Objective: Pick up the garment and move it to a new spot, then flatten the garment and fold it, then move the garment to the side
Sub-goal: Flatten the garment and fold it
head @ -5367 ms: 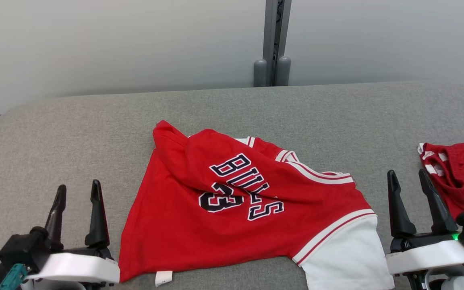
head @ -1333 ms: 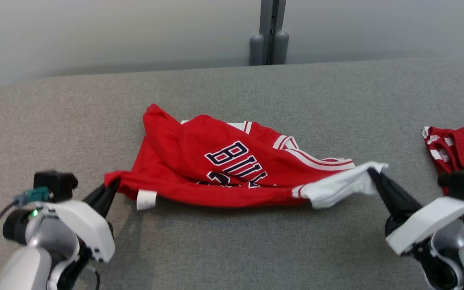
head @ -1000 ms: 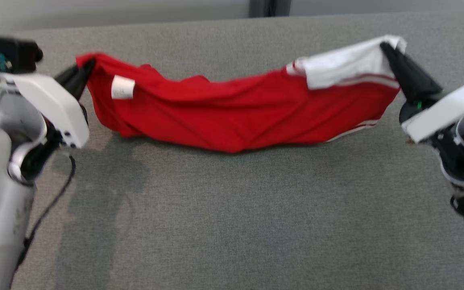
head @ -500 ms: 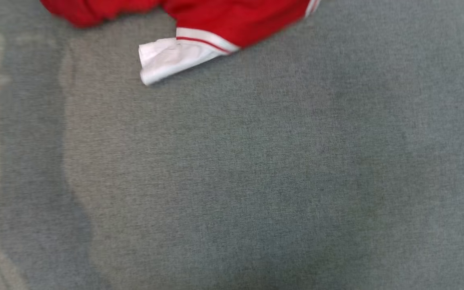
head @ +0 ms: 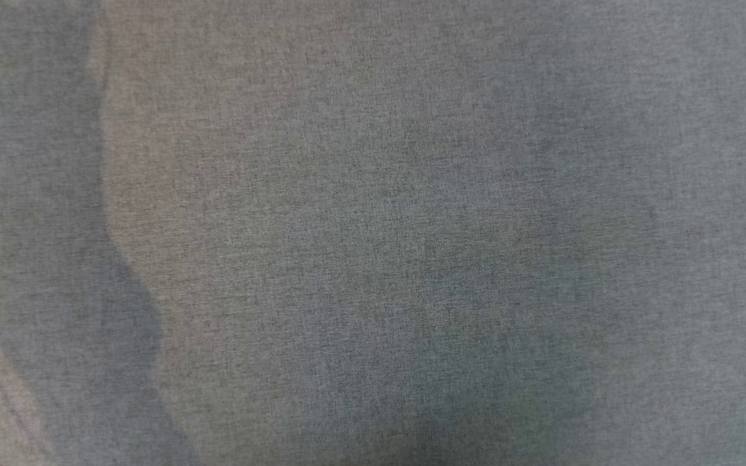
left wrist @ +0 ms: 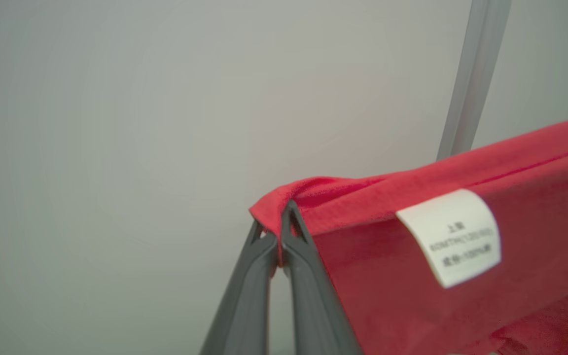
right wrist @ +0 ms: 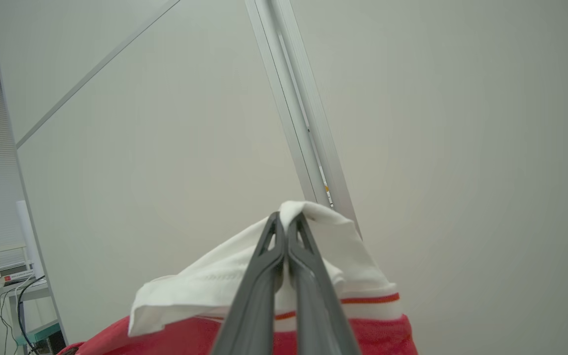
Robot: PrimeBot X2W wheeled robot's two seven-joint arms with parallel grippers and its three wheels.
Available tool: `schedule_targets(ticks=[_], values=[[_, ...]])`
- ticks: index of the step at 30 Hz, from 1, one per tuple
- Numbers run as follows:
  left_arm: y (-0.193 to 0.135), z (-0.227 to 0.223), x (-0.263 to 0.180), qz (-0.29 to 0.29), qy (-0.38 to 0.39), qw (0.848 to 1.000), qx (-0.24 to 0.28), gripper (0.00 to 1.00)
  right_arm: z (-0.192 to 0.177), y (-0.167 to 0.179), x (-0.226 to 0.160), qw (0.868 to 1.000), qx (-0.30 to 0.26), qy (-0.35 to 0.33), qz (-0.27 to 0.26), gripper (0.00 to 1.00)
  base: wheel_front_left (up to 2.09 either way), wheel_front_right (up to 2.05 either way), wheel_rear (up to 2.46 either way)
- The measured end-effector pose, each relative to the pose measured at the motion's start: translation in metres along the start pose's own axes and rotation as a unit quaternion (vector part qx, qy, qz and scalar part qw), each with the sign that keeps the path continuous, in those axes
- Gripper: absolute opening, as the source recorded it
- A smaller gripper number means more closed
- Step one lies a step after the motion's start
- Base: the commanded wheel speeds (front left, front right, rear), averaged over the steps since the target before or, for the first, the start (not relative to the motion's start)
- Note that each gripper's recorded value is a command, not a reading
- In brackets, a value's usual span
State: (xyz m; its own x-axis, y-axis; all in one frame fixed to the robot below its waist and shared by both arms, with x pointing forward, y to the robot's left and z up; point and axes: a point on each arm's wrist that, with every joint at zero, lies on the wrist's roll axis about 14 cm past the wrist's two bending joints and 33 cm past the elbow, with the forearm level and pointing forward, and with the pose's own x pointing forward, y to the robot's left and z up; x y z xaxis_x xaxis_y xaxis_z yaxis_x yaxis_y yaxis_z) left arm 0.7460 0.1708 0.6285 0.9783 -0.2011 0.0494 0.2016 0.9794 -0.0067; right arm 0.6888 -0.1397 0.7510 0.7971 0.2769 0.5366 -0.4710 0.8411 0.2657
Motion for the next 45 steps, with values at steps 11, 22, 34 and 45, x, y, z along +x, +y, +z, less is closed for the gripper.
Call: schedule_targets(ticks=[11,22,34,45], values=[[-0.023,-0.066,-0.046,-0.038,0.132,0.991,0.003,0.00,-0.051,0.007,-0.056,0.992,-0.009,0.126,-0.003,0.00,0.00,0.00,0.00],[-0.036,-0.115,-0.155,-0.087,0.249,0.964,-0.031,0.00,-0.073,0.017,-0.180,0.966,-0.013,0.258,0.002,0.00,0.00,0.00,0.00],[-0.053,-0.154,-0.311,-0.154,0.427,0.890,-0.054,0.00,-0.086,0.052,-0.346,0.882,0.043,0.469,-0.003,0.00,0.00,0.00,0.00],[-0.083,-0.170,-0.418,-0.200,0.531,0.821,-0.059,0.00,-0.093,0.072,-0.466,0.776,0.088,0.624,-0.012,0.00,0.00,0.00,0.00]])
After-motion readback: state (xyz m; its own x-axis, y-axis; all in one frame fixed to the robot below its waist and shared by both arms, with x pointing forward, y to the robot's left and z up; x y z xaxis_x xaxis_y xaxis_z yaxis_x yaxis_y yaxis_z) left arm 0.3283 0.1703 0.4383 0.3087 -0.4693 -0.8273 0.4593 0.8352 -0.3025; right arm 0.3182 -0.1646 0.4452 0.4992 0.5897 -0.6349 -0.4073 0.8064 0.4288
